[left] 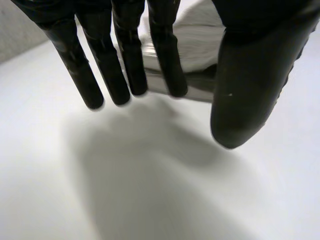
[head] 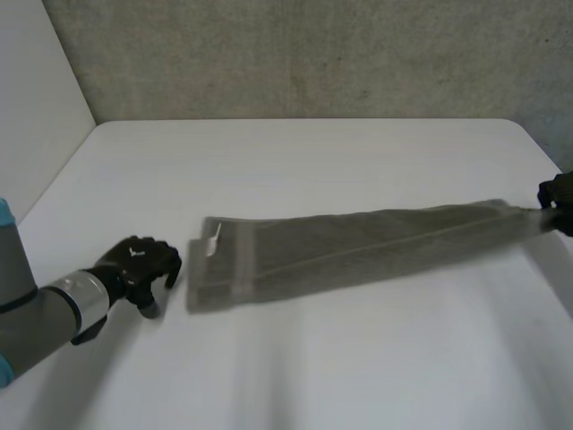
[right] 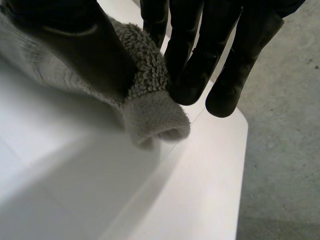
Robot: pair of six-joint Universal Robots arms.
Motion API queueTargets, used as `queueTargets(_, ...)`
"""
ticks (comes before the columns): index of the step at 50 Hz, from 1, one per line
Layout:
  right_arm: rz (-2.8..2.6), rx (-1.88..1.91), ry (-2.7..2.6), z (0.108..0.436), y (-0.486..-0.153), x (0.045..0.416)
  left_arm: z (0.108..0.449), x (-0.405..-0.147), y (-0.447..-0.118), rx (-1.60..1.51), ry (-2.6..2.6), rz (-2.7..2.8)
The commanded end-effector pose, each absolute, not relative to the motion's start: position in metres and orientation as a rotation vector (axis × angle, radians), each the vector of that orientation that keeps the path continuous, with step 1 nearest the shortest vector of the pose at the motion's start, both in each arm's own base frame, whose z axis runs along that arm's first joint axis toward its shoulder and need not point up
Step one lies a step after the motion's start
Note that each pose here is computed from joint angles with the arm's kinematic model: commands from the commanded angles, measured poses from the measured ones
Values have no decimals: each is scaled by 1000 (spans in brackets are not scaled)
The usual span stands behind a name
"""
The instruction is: Fold the towel.
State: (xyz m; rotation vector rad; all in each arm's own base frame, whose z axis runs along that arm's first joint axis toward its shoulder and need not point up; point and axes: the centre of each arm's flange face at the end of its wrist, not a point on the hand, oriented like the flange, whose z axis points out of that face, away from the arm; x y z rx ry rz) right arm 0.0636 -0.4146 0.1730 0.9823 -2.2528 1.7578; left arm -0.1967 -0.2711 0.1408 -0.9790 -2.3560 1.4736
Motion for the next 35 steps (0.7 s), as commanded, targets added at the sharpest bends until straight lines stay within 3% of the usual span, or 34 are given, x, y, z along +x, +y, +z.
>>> queueTargets(1, 1781, 1004, -2251, 201, -419, 73, 191, -202, -270, -907, -2261, 1610)
queueTargets(3, 1827, 1146, -2223, 219, -408, 119, 217, -202, -273, -851, -2204, 1696)
queueTargets(4, 1828, 1147, -2223, 219, -408, 119, 217, -202, -273, -850, -2203, 1697)
queueTargets(6, 1889, 1304, -2160, 235, -391, 170, 236, -202, -276, -798, -2152, 1760)
queueTargets(9, 1918, 1370, -2127, 241, -381, 194, 243, -203, -277, -777, -2133, 1780)
queueTargets(11, 1990, 1496, -2065, 252, -354, 248, 251, -203, -280, -743, -2112, 1798)
queueTargets(12, 1991, 1497, -2065, 252, -354, 248, 251, -203, -280, -743, -2112, 1798)
queueTargets(14, 2061, 1638, -2028, 257, -318, 300, 253, -202, -282, -717, -2108, 1801)
queueTargets(15, 2061, 1639, -2027, 257, -318, 301, 253, -202, -282, -717, -2108, 1801)
queueTargets(17, 2064, 1821, -2023, 241, -278, 346, 253, -202, -283, -704, -2109, 1797)
queueTargets(20, 2038, 1931, -2025, 228, -255, 366, 252, -202, -284, -698, -2111, 1791)
queueTargets(22, 1964, 2084, -2031, 203, -219, 394, 249, -202, -284, -692, -2116, 1778)
queueTargets(28, 1883, 2087, -2061, 184, -209, 400, 242, -204, -284, -681, -2128, 1743)
queueTargets(35, 1914, 1869, -2116, 204, -248, 368, 227, -222, -281, -719, -2121, 1658)
